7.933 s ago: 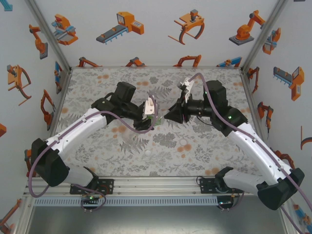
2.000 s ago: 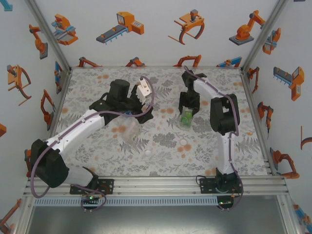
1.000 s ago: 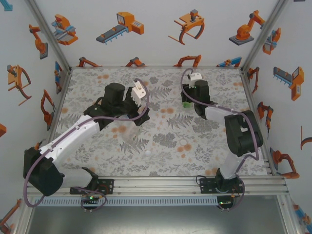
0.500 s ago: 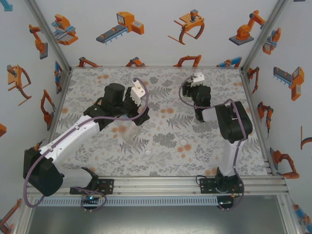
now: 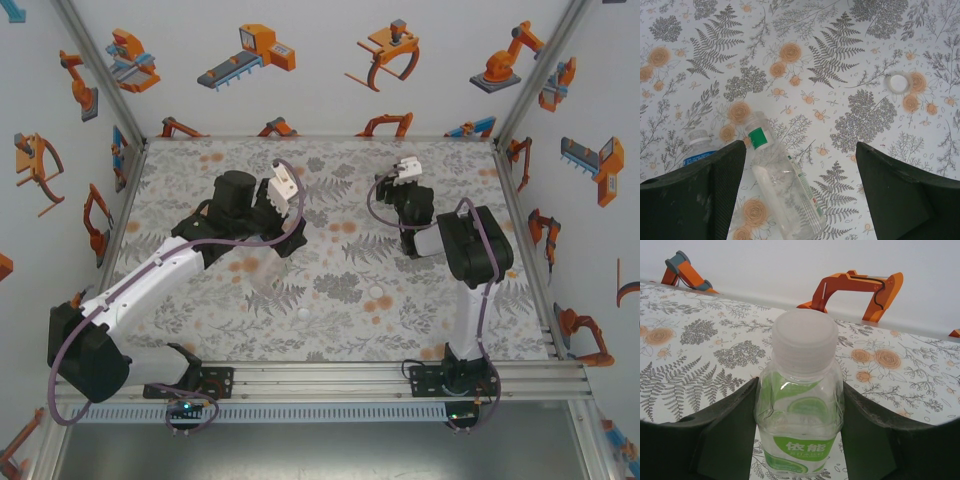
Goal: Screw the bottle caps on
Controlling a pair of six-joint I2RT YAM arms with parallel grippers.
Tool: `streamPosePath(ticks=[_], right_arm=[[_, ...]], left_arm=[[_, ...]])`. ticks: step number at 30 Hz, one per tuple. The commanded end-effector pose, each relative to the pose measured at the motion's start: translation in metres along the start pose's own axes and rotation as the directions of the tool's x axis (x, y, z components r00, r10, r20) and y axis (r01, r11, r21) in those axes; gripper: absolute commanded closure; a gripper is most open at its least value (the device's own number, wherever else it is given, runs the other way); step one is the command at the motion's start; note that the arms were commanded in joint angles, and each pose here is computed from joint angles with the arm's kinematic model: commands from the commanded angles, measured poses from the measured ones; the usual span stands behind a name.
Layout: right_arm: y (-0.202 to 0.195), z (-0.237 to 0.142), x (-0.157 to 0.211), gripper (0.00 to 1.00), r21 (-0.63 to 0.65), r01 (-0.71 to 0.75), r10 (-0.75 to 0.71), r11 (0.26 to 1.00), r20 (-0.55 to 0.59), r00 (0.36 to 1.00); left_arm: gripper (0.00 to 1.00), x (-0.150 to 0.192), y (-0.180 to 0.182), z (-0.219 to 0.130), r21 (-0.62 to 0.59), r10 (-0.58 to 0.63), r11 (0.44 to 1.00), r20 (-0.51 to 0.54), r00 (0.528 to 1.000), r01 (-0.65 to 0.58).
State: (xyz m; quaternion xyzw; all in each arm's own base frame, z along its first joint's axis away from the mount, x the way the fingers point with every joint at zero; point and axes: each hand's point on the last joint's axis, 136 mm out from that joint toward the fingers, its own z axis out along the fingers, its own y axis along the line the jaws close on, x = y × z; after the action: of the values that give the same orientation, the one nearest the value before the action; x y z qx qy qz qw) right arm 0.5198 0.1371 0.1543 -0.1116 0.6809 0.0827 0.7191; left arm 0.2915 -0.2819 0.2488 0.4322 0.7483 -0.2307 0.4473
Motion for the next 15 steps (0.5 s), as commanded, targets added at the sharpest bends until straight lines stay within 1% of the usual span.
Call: streamPosePath(ticks=[1, 3, 9, 15], right_arm=[[-0.006, -0.003, 0.001, 0.48, 0.021, 0.004, -0.004, 1.000, 0.021, 1.000], [-0.006, -0.003, -0.001, 0.44, 0.018, 0.001, -0.002, 1.000, 0.026, 1.000], [-0.008, -0.003, -0.010, 0.36, 0.023, 0.001, -0.001, 1.000, 0.024, 1.000], [-0.006, -0.007, -0.017, 0.31, 0.013, 0.002, -0.002, 1.000, 0.020, 1.000]], left_arm=[[0.18, -0.008, 0.001, -0.007, -0.006, -0.015, 1.000, 0.033, 0.999, 0.015], [0.18, -0.008, 0.001, -0.008, -0.006, -0.013, 1.000, 0.031, 0.999, 0.014], [0.17, -0.007, 0.003, -0.012, -0.025, -0.004, 1.000, 0.021, 1.000, 0.004], [0.17, -0.002, 0.005, -0.016, -0.046, -0.005, 0.999, 0.008, 1.000, 0.005]])
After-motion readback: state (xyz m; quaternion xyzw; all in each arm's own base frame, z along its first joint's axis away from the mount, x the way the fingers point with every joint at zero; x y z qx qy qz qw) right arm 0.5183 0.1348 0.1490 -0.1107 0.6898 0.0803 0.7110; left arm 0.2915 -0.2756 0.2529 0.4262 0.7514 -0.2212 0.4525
